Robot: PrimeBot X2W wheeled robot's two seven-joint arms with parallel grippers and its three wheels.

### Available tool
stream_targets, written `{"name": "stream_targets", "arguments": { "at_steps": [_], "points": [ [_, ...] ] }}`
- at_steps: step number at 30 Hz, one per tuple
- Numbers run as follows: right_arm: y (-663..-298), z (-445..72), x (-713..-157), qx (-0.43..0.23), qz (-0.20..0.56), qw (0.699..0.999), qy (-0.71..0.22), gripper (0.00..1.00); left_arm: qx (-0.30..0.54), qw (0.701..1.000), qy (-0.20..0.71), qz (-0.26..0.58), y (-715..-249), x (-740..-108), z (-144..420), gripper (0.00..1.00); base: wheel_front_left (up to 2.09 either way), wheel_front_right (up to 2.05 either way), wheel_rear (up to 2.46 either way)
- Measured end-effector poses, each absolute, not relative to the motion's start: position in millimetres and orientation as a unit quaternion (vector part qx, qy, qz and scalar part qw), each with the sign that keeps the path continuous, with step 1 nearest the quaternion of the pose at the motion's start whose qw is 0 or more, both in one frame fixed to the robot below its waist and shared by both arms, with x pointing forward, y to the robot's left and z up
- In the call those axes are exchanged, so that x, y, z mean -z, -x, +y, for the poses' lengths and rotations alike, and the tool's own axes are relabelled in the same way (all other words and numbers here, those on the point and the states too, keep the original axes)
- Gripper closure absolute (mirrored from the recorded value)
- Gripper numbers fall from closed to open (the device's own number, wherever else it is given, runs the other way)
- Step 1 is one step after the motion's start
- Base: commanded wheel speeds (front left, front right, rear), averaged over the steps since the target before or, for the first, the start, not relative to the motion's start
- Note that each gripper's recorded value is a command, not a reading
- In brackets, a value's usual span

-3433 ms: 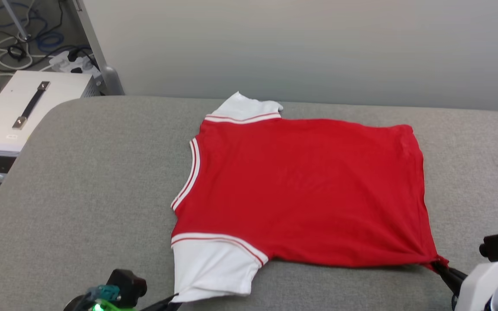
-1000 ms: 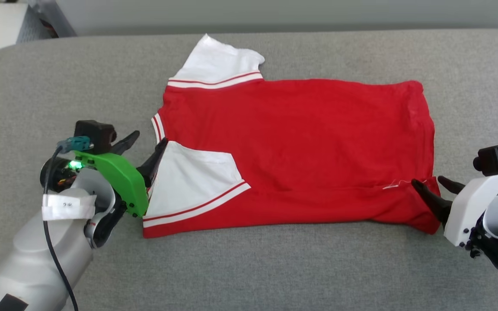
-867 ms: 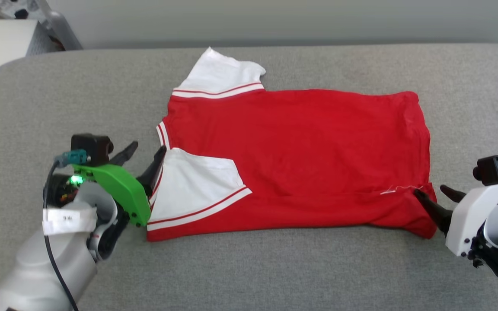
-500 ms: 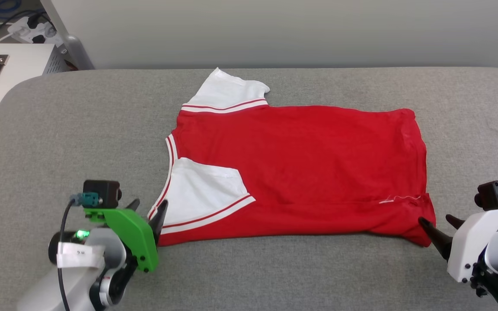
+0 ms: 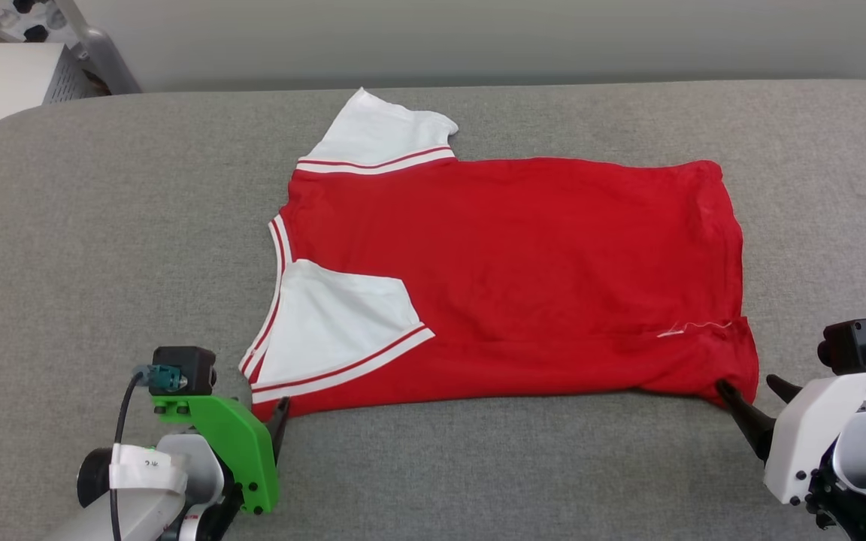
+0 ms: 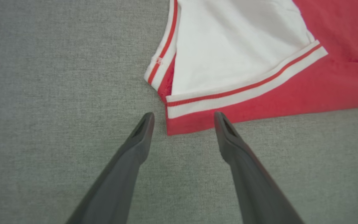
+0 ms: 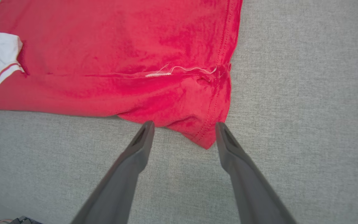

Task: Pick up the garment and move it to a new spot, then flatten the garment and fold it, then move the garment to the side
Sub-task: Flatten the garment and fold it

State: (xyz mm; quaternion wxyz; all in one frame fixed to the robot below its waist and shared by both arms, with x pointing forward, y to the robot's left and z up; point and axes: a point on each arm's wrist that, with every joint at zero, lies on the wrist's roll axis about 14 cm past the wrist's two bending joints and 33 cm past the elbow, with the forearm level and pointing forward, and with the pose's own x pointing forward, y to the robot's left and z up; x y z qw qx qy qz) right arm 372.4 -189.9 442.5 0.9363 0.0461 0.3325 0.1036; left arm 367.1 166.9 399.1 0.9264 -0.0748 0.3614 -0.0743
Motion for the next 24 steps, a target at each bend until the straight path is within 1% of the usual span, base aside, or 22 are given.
{"name": "stream_targets", "arguments": {
  "at_steps": [8,13,14,15,16,17,20,24],
  "points": [
    [-371,-193,-430,-0.095,0.352,0.93,-0.053,0.0,0.043,0.919,0.074,0.386,-377,-373,176,0.0,0.0,0.0,0.0],
    [-369,-196,-422,-0.089,0.364,0.926,-0.054,0.0,0.041,0.912,0.073,0.402,-380,-362,176,0.0,0.0,0.0,0.0],
    [-369,-197,-420,-0.088,0.366,0.925,-0.054,0.0,0.041,0.909,0.074,0.407,-380,-360,176,0.04,0.0,0.0,0.0],
    [-369,-197,-419,-0.087,0.368,0.924,-0.055,0.0,0.043,0.907,0.074,0.413,-381,-358,175,0.51,0.0,0.0,0.0],
    [-369,-198,-418,-0.086,0.367,0.924,-0.055,0.0,0.046,0.904,0.074,0.419,-381,-356,175,0.85,0.0,0.0,0.0],
    [-369,-198,-418,-0.085,0.368,0.924,-0.055,0.0,0.049,0.903,0.076,0.42,-382,-356,174,1.0,0.0,0.0,0.0],
    [-370,-199,-416,-0.084,0.37,0.924,-0.053,0.0,0.058,0.902,0.084,0.42,-383,-357,168,1.0,0.0,0.0,0.0],
    [-370,-202,-416,-0.082,0.368,0.925,-0.045,0.0,0.058,0.909,0.091,0.404,-384,-363,166,1.0,0.0,0.0,0.0]
  ]
}}
